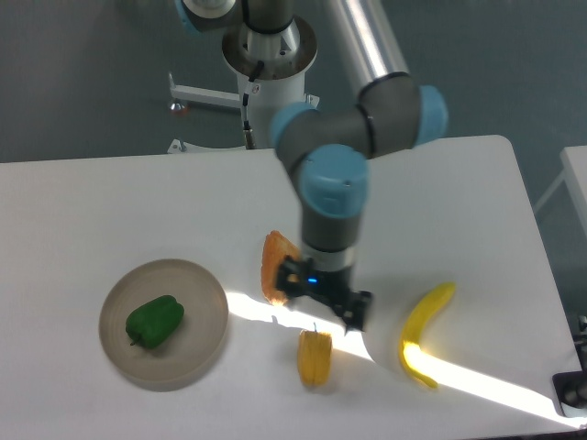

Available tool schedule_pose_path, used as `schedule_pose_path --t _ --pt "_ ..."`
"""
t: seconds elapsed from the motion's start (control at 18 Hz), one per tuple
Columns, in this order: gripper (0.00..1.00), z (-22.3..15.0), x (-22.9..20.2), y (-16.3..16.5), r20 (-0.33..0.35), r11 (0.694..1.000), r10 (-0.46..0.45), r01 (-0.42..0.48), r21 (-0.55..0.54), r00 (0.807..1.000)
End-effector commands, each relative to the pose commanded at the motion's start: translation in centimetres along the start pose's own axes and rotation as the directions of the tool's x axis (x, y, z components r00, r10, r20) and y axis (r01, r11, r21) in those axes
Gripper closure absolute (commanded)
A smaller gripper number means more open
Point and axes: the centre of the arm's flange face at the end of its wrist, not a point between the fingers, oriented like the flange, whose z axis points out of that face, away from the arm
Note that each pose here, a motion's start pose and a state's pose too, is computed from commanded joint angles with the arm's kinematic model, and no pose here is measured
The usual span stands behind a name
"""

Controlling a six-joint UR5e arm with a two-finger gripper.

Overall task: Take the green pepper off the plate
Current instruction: 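Move the open gripper over the green pepper on the plate, then lower the gripper onto the green pepper and close on it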

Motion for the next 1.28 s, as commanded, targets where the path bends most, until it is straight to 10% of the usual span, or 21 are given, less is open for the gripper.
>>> schedule_pose_path --t 0.22,1.28 --pt "0.0 0.6 3.6 0.9 -0.096 0.999 -0.034 0.037 0.028 0.995" --pt "0.0 8.2 12.1 -0.7 -0.119 0.988 0.148 -0.143 0.052 0.982"
